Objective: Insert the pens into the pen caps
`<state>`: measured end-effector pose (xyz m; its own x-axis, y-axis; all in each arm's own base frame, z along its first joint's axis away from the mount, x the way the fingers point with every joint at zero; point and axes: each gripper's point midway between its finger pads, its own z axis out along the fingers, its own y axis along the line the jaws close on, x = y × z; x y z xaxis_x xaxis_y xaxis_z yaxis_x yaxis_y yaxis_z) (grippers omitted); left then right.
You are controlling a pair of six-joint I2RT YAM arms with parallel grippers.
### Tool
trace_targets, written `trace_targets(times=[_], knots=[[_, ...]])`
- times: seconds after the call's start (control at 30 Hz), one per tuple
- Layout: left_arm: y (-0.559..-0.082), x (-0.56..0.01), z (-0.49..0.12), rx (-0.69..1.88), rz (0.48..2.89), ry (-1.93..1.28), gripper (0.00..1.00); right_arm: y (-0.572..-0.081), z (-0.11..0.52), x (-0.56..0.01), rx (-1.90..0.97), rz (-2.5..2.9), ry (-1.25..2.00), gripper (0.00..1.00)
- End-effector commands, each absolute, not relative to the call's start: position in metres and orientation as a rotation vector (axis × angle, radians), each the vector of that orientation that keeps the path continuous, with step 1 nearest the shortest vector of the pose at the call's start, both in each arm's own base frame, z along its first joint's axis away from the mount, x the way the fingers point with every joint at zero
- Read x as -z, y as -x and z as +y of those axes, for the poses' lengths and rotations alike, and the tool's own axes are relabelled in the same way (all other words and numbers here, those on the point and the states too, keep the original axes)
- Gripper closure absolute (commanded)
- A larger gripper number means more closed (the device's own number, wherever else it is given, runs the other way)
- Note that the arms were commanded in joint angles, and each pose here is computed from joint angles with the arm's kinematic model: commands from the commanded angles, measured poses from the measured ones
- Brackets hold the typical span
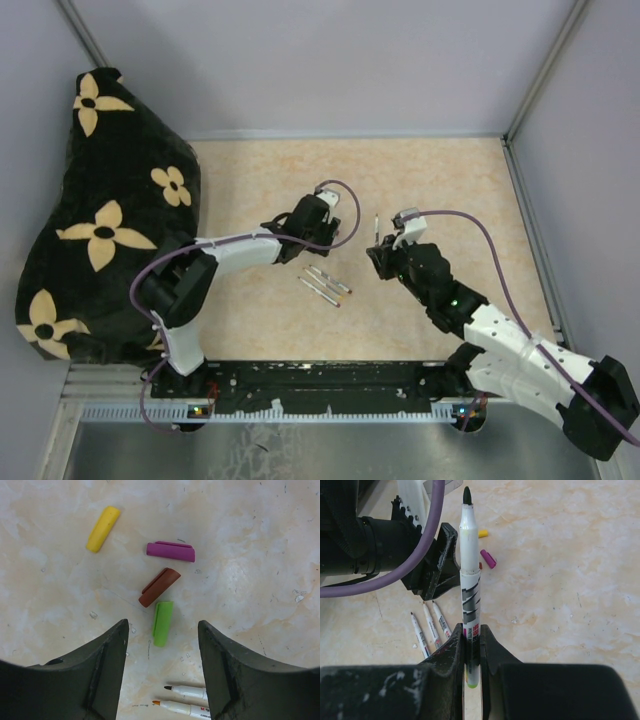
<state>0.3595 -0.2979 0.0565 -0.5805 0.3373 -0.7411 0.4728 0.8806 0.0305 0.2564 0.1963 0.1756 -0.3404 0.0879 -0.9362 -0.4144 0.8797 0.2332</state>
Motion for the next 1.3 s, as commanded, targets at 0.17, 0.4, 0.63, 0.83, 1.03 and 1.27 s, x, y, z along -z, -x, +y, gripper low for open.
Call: trace_targets(times=[0.17,0.4,0.63,0.83,1.03,1.27], knots=[[-0.358,-0.046,-0.301,0.22,2.284,-0.608,0.42,-0.261,0.193,-0.192,-0.518,1.787,0.217,1.0],[-0.356,-0.04,-0.301,0.222,2.3,-0.609,0.46,-0.26,0.191,-0.191,-0.517,1.789,0.211,1.0],[-0.358,-0.034,-0.302,0.213,2.311,-0.613,0.48,-0.26,0.19,-0.191,-0.516,1.79,0.208,1.0],[-0.36,-0.031,-0.303,0.202,2.316,-0.621,0.52,-0.26,0.19,-0.19,-0.513,1.791,0.206,1.0],[-0.358,-0.028,-0.304,0.211,2.33,-0.629,0.57,-0.26,0.19,-0.189,-0.512,1.792,0.206,1.0],[-0.358,-0.025,-0.305,0.206,2.339,-0.634,0.58,-0.26,0.19,-0.189,-0.512,1.792,0.207,1.0]])
